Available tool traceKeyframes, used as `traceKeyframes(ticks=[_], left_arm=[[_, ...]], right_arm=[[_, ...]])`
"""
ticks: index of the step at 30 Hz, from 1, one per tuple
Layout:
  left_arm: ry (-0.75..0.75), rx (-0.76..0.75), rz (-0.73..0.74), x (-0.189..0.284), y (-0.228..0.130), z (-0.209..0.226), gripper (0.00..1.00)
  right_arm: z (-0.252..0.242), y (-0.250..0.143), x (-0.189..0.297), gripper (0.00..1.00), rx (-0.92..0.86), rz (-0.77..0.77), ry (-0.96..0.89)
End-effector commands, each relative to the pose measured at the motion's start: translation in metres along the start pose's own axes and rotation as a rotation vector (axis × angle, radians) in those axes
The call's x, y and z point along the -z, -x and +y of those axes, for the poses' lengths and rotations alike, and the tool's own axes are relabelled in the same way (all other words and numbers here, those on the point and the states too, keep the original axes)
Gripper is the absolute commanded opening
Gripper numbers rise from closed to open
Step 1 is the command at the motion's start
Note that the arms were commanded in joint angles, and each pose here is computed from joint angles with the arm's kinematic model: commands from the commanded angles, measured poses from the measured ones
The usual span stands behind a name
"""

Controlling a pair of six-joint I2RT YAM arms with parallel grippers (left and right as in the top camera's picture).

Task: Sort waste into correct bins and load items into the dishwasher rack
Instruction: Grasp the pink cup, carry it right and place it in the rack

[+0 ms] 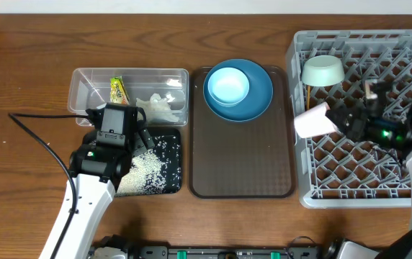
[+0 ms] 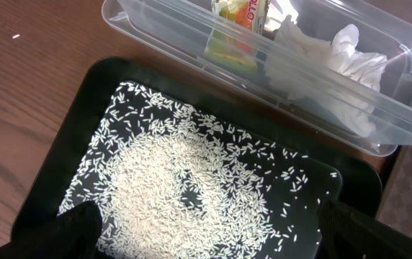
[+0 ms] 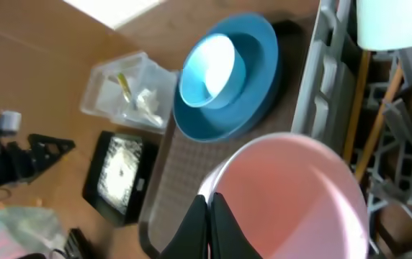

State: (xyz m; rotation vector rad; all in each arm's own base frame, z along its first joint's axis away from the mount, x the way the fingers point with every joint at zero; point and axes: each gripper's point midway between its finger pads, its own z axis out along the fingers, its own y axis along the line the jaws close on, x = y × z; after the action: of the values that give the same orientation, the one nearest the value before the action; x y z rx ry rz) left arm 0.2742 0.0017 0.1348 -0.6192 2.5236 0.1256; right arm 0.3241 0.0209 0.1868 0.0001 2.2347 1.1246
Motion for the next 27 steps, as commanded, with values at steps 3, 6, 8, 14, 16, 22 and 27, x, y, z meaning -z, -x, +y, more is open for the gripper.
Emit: traceKeyframes(ticks=[3,6,8,14,16,22,27], left_arm=[[0.017,-0.002,-0.008,0.000,0.003,0.003,0.98],[0.017,-0.002,-0.008,0.000,0.003,0.003,0.98],[0.017,-0.002,-0.009,0.000,0.003,0.003,0.98],[0.017,-0.002,-0.009,0.000,0.003,0.003,0.98],[0.017,-0.002,-0.009,0.000,0.003,0.003,0.98],[0.017,-0.002,-0.009,0.000,0.003,0.003,0.98],[0.017,-0.002,-0.008,0.000,0.003,0.003,0.98]], right_arm=[[-0.011,-0.013,-0.002,0.01,-0.070,-0.032,0.116],[-0.022,-0.020,-0.009,0.01,-0.101,-0.024,0.130],[-0.030,-0.023,-0.013,0.01,-0.124,-0.014,0.133],[-0.058,-0.032,-0.021,0.01,-0.172,0.018,0.061],[-0.069,-0.037,-0.019,0.01,-0.186,0.035,0.003],[-0.089,-0.052,-0.008,0.01,-0.264,0.069,-0.109],[-0.102,-0.061,0.001,0.01,-0.312,0.085,-0.180]])
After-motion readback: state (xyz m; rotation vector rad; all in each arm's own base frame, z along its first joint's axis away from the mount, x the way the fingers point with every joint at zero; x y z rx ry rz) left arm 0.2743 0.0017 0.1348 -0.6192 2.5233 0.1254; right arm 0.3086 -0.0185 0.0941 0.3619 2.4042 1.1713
